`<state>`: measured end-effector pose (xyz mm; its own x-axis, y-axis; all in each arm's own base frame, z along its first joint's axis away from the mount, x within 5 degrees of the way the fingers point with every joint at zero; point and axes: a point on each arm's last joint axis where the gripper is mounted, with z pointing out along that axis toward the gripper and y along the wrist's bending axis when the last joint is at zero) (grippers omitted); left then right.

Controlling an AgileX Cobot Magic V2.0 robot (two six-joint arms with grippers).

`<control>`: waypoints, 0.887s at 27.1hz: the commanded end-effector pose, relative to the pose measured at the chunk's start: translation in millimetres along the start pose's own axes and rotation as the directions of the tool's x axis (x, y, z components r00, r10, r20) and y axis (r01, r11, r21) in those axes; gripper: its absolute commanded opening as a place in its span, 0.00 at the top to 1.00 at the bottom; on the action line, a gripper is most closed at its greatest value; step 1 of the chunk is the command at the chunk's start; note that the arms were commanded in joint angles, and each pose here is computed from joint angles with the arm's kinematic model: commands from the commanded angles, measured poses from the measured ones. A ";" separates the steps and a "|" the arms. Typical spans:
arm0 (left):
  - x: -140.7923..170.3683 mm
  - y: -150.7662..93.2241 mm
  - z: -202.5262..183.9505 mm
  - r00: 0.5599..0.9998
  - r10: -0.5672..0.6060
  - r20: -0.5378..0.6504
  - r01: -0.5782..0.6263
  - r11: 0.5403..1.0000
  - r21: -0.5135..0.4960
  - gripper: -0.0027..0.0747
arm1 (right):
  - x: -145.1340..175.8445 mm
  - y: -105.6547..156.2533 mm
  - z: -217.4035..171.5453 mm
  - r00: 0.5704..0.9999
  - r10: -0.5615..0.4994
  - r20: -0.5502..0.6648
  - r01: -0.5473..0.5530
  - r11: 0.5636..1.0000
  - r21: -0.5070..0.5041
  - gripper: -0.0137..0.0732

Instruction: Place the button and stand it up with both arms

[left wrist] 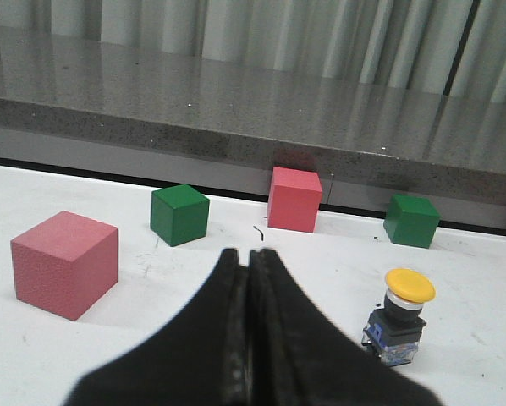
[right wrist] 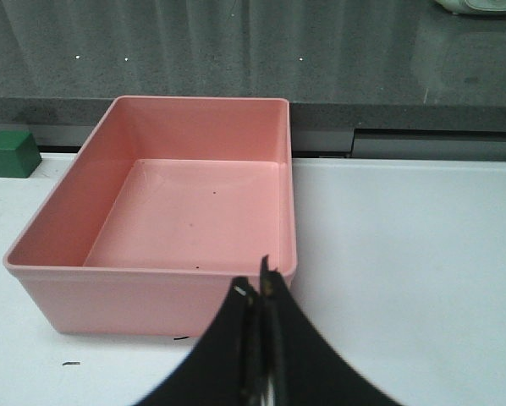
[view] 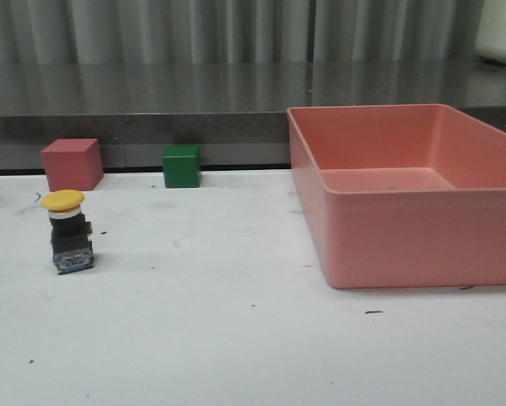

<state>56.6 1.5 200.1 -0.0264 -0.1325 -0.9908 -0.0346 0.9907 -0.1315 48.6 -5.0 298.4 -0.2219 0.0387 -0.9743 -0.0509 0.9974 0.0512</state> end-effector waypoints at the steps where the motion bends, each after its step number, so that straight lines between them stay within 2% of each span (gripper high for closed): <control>1: -4.5 0.0 -1.5 0.995 -0.017 0.099 0.016 1.000 0.007 0.99 | -14.5 1.4 -2.4 0.995 -0.026 0.093 0.027 1.000 -0.007 0.91; 18: -4.5 0.0 -1.5 0.995 -0.017 0.099 0.016 1.000 0.007 0.99 | -14.5 1.4 -2.4 0.995 -0.026 0.093 0.027 1.000 -0.007 0.91; 21: -4.5 0.0 -1.5 0.995 -0.017 0.099 0.016 1.000 0.007 0.99 | -14.4 0.6 -2.2 0.994 -0.061 0.094 0.060 0.998 0.005 0.91; 24: -4.5 0.0 -1.5 0.995 -0.017 0.099 0.016 1.000 0.007 0.99 | -9.0 5.4 1.3 0.990 -0.103 0.097 0.107 0.993 -0.041 0.91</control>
<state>56.6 1.5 200.2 -0.0257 -0.1340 -0.9906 -0.0346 0.9905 -0.1331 49.3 -4.6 296.9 -0.2191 -0.0075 -0.9757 -0.0635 0.9980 0.0066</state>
